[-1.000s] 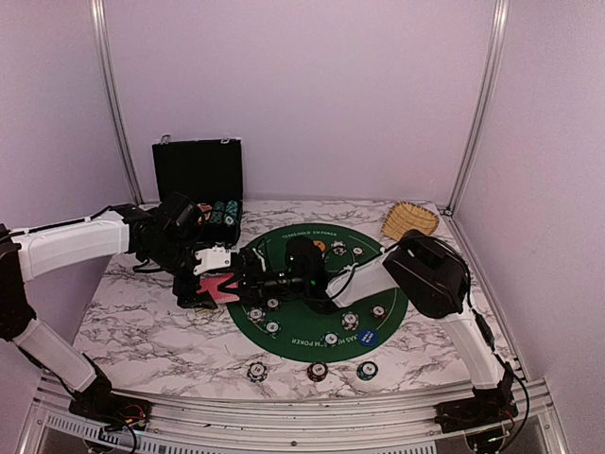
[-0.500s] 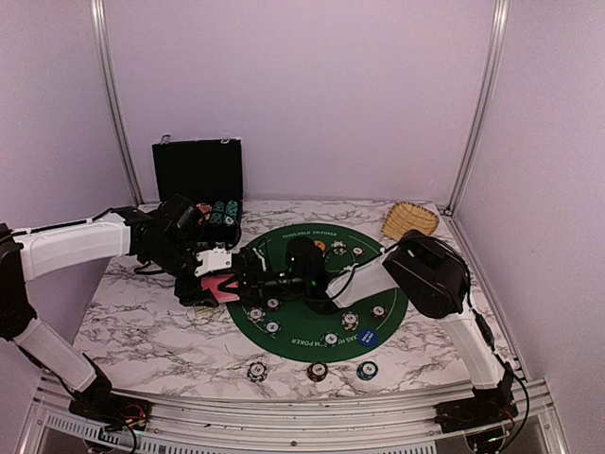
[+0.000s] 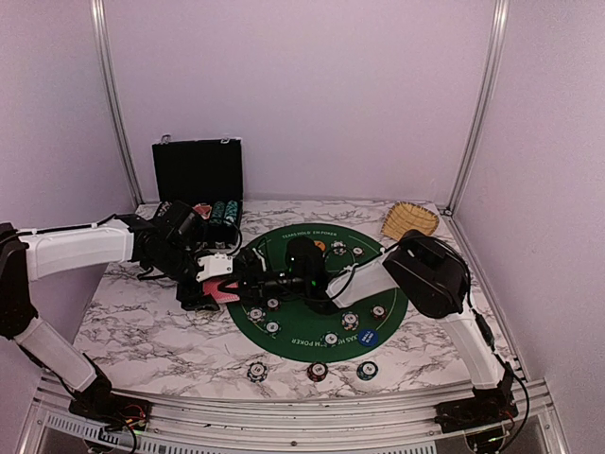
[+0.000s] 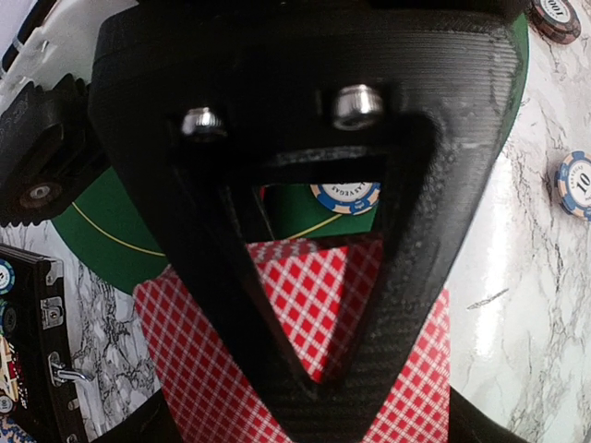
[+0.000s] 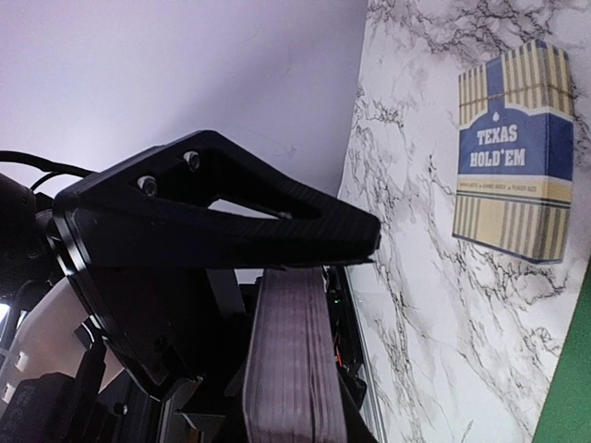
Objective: Distribute texas hold em gaming equipment
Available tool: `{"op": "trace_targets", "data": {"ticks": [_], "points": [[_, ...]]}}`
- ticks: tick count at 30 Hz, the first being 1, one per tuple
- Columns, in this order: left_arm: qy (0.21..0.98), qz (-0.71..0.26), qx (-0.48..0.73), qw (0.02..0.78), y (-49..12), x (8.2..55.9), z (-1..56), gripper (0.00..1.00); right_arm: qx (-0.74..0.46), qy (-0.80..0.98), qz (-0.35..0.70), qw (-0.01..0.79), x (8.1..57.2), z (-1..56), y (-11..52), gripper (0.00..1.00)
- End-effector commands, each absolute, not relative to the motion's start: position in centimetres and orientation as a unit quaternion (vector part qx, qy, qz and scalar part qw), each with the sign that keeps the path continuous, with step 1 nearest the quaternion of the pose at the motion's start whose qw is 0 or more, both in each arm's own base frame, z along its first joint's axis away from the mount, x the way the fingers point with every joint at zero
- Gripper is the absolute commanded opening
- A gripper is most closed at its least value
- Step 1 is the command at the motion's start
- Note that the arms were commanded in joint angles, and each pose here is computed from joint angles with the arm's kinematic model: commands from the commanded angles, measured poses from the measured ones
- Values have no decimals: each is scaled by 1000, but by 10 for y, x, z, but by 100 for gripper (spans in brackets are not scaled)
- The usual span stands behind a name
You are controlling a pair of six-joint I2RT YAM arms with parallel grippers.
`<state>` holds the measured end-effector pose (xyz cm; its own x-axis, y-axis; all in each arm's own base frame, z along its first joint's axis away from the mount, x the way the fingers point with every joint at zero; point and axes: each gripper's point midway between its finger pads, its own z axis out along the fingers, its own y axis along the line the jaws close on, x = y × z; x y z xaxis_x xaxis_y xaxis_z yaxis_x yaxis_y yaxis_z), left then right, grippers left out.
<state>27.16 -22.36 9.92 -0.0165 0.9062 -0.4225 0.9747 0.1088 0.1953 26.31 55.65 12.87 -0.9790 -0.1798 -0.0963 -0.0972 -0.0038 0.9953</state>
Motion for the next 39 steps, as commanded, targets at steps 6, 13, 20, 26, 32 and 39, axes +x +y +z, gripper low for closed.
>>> {"op": "trace_targets", "data": {"ticks": [6, 13, 20, 26, 32, 39], "points": [[710, -71, 654, 251, -229, 282, 100, 73, 125, -682, -721, 11, 260, 166, 559, 12], [704, -78, 658, 255, -232, 280, 111, 55, 118, -701, -703, 7, 267, 158, 561, 12], [699, -68, 666, 251, -230, 281, 108, 42, 113, -712, -693, 9, 267, 151, 559, 13], [701, -79, 661, 256, -235, 280, 113, 36, 114, -709, -696, 3, 268, 155, 562, 37], [704, -82, 658, 254, -235, 279, 113, 31, 115, -700, -705, 6, 266, 161, 568, 41], [708, -83, 654, 253, -236, 280, 112, 29, 110, -694, -712, 10, 265, 161, 569, 30]]}}
